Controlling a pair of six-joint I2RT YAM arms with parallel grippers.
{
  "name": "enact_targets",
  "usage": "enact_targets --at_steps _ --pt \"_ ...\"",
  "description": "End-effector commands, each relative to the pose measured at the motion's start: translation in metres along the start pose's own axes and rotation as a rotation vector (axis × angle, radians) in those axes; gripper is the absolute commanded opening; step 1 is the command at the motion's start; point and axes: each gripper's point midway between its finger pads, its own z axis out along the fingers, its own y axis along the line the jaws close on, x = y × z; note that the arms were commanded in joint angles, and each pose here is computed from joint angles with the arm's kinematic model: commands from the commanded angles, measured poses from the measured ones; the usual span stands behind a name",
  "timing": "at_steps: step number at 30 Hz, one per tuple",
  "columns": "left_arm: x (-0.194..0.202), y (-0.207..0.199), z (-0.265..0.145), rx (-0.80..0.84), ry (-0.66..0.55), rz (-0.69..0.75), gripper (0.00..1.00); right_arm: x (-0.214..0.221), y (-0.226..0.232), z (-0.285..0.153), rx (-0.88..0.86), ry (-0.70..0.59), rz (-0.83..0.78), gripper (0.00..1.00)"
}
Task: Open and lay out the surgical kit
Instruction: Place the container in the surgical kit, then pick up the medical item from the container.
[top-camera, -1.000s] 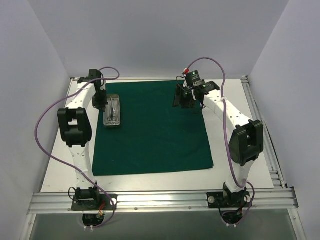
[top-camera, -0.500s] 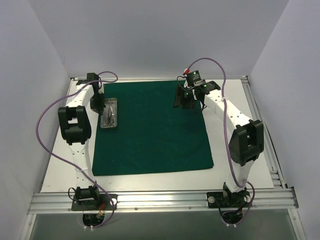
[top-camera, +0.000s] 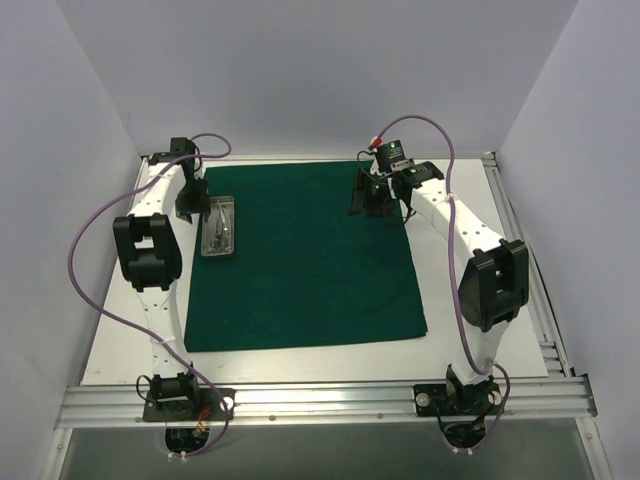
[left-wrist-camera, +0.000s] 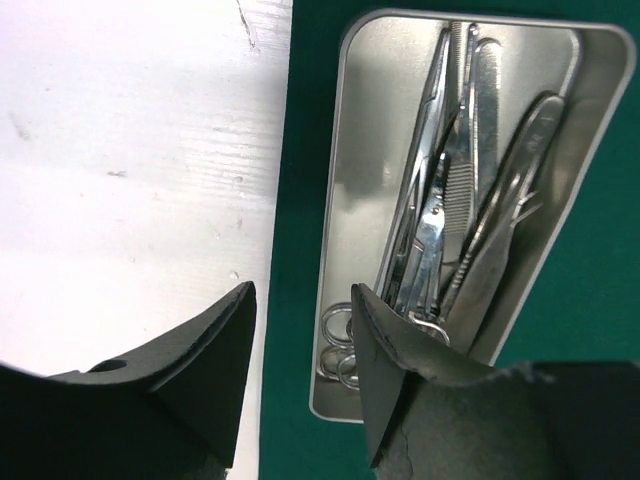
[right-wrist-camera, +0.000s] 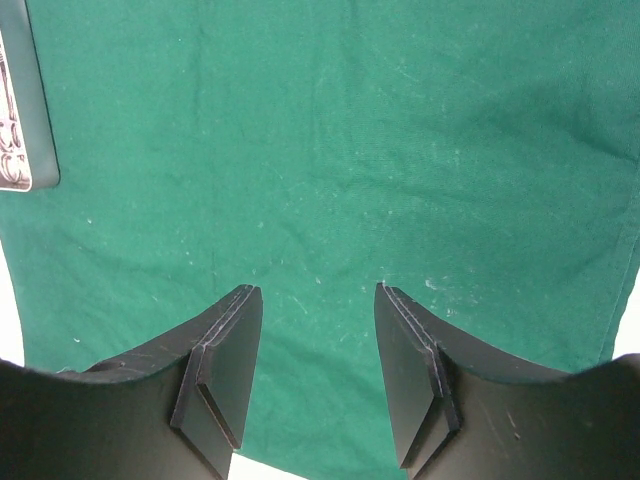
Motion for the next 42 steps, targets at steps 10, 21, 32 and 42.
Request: enact_targets --at_steps 10,21,32,42 --pt "-0.014 -0.051 -0.068 0.05 -0.118 -0.055 0.41 0.002 -0.004 -0.015 -0.004 -0.004 0.005 0.49" --pt "0.001 -0.056 -0.034 -0.026 -0.032 -0.131 0.37 0.008 -0.015 -0.024 0.017 -0.009 0.023 0.5" --pt "0.025 -0.054 -0.007 -0.068 0.034 -0.134 0.37 0.008 -0.02 -0.025 0.017 -0.009 0.035 0.5" --pt "0.031 -0.046 0.012 -0.106 0.078 -0.143 0.37 0.008 -0.024 -0.027 0.021 -0.006 0.039 0.5"
